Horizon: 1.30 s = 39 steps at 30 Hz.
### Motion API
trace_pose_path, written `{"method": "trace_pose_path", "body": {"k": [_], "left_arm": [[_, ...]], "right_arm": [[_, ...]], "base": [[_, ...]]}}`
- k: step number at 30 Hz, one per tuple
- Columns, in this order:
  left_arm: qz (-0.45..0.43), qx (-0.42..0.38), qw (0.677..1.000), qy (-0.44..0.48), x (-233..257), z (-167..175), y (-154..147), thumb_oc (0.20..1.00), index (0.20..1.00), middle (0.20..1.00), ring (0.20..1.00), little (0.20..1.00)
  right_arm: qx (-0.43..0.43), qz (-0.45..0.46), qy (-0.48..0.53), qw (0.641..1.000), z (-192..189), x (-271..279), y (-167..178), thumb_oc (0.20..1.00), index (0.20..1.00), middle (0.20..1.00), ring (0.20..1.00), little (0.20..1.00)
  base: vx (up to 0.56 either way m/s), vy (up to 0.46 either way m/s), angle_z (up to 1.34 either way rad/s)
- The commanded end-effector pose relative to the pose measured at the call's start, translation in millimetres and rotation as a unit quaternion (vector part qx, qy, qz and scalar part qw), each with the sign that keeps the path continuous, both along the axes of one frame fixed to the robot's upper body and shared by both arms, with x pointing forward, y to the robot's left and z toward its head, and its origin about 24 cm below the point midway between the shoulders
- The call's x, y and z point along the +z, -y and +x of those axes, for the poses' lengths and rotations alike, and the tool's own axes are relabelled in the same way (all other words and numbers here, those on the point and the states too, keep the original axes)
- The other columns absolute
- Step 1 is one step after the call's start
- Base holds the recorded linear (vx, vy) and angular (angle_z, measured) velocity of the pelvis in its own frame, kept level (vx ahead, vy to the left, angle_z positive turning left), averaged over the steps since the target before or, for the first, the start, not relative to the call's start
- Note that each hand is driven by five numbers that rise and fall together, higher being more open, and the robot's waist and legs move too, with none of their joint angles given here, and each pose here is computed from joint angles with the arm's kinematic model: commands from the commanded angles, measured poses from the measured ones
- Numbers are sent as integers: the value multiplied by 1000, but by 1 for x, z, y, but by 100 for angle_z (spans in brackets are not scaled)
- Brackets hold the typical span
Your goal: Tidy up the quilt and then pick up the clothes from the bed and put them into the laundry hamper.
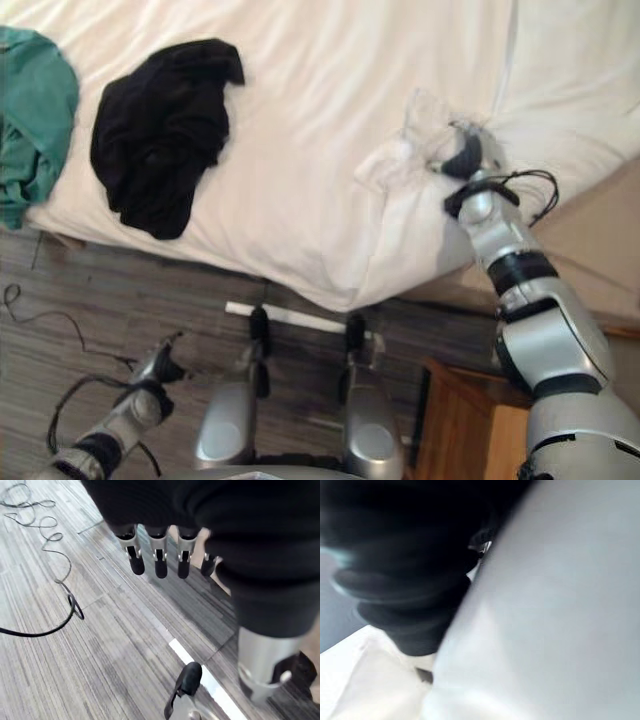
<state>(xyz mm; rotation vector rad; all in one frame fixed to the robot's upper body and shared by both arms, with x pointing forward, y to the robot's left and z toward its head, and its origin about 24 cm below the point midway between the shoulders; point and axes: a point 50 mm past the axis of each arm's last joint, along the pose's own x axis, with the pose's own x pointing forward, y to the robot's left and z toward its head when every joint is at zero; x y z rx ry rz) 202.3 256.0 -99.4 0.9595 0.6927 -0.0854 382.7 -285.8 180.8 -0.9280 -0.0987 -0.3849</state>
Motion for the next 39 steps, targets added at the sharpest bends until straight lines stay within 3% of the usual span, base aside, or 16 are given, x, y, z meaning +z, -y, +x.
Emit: {"method": "trace_pose_path", "body": {"k": [1,5,6,7,8,15,20,23,25,28,29,30,34,39], "left_arm": [[17,37,998,-49,-16,-31,-10,1000,1000,1000,1000,1000],[14,56,995,-76,-23,-39,-9,1000,1000,1000,1000,1000],[14,54,995,-77,-23,-40,-9,1000,1000,1000,1000,1000],[14,55,995,-83,-24,-41,-9,1000,1000,1000,1000,1000],[8,50,994,-96,-28,-45,-5,1000,1000,1000,1000,1000],[-12,66,991,-116,-32,-51,-3,1000,1000,1000,1000,1000],[-25,80,991,-104,-27,-53,-12,1000,1000,1000,1000,1000],[-30,78,991,-108,-29,-56,-12,1000,1000,1000,1000,1000],[-27,68,988,-132,-35,-69,-8,1000,1000,1000,1000,1000],[-27,63,988,-141,-38,-73,-4,1000,1000,1000,1000,1000],[-26,51,988,-145,-40,-73,3,1000,1000,1000,1000,1000],[-25,48,988,-144,-40,-71,3,1000,1000,1000,1000,1000],[-21,32,992,-119,-35,-51,9,1000,1000,1000,1000,1000],[-22,61,997,-52,-17,-19,2,1000,1000,1000,1000,1000]], "right_arm": [[-26,43,-73,996,-32,-66,21,200,200,200,200,200],[-42,100,-111,988,-97,-123,42,200,200,200,200,200],[-44,101,-112,988,-99,-124,43,200,200,200,200,200],[-59,106,-128,984,-115,-136,51,545,545,545,545,545],[-93,135,-150,975,-144,-156,62,1000,1000,1000,1000,1000],[-225,166,-168,945,-216,-182,99,1000,1000,1000,1000,1000],[-305,79,-77,946,-258,-122,141,1000,1000,1000,1000,1000],[-304,21,0,953,-254,-81,142,1000,1000,1000,1000,1000],[-265,-34,103,958,-231,-38,126,1000,1000,1000,1000,1000],[-232,-22,151,961,-214,-29,110,1000,1000,1000,1000,1000],[-189,22,157,969,-190,-35,94,1000,1000,1000,1000,1000],[-168,38,149,974,-174,-40,87,200,200,200,200,200],[-155,91,91,979,-133,-68,73,200,200,200,200,200],[-227,147,-12,963,-135,-132,76,200,200,200,200,200]], "base": [[52,76,-1],[125,43,-5],[124,27,-13],[175,47,-30],[216,65,-28],[107,76,-23],[63,74,-8],[56,46,-13],[36,0,-13],[-1,-32,-16],[-56,-55,7],[-105,-68,5],[-193,-49,21],[-142,-29,22]]}}
